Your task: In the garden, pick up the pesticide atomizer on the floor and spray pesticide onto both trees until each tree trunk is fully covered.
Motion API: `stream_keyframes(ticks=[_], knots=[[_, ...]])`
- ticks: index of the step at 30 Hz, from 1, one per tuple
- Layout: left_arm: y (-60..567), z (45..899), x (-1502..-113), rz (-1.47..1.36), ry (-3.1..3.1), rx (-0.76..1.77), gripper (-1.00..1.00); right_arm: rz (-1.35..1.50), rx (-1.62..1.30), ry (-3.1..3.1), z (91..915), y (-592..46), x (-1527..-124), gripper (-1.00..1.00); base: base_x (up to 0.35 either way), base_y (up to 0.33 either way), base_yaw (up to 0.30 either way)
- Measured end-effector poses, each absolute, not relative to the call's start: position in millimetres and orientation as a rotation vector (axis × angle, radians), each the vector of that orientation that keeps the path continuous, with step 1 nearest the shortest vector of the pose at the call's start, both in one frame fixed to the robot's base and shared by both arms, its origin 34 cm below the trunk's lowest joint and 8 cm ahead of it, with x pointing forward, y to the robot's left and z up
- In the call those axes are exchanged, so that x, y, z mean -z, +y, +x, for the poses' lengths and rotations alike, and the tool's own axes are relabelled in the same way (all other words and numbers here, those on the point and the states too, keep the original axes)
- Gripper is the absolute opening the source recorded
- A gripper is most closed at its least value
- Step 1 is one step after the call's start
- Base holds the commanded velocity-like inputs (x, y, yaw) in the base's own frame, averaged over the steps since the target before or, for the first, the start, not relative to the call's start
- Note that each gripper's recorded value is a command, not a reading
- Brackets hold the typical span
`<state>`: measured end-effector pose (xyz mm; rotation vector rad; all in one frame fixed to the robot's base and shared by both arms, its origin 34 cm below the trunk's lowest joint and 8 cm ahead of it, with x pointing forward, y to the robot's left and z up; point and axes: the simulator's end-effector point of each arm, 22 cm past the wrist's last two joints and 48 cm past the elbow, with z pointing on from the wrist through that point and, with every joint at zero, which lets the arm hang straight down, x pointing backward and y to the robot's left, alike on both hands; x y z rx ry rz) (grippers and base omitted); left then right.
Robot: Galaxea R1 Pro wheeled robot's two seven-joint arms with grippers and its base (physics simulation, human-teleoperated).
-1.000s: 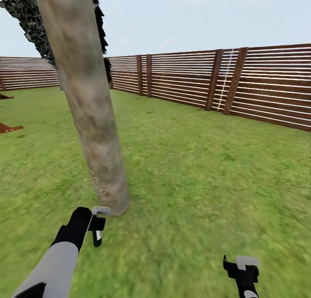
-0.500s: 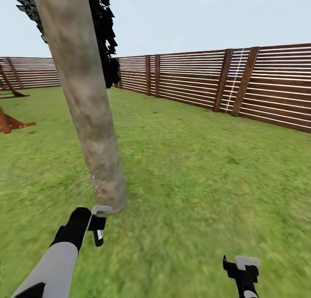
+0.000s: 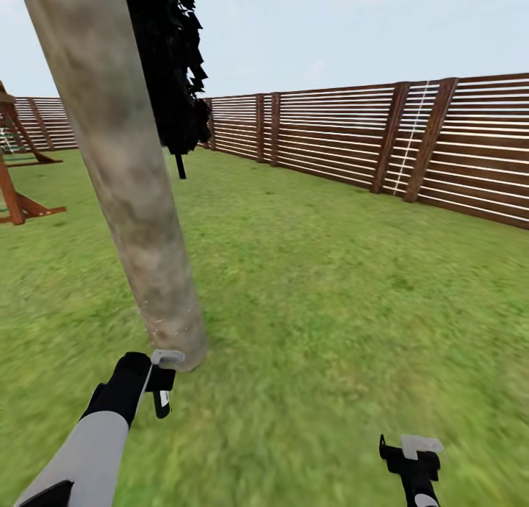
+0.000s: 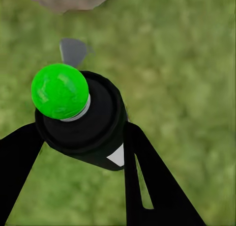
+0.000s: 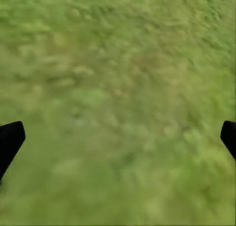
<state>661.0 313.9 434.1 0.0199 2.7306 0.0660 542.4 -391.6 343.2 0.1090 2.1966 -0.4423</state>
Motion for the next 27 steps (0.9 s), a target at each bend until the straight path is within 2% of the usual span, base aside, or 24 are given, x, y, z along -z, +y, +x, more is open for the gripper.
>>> stream_keyframes(ticks=[6, 17, 19, 22, 27], knots=[[335.0, 659.2, -434.2, -0.006, 2.732, -0.142, -1.00, 0.109, 0.442, 2.197, 542.4, -391.6, -343.0, 1.00, 0.199, -0.152, 0.276], [322.3, 660.0, -432.7, 0.008, 2.736, -0.128, -1.00, 0.109, 0.443, 2.197, 542.3, -392.1, -342.9, 1.00, 0.008, -0.005, 0.272], [311.4, 665.2, -436.3, 0.009, 2.729, -0.101, -1.00, 0.109, 0.443, 2.197, 542.2, -392.2, -342.9, 1.00, 0.000, 0.000, 0.082], [256.6, 710.1, -479.1, 0.052, 2.666, -0.011, -1.00, 0.109, 0.444, 2.196, 542.5, -392.8, -343.3, 1.00, 0.000, 0.000, 0.010], [263.2, 742.1, -528.1, 0.029, 2.666, -0.032, -1.00, 0.108, 0.448, 2.196, 542.0, -395.4, -343.5, 1.00, 0.000, 0.000, 0.001]])
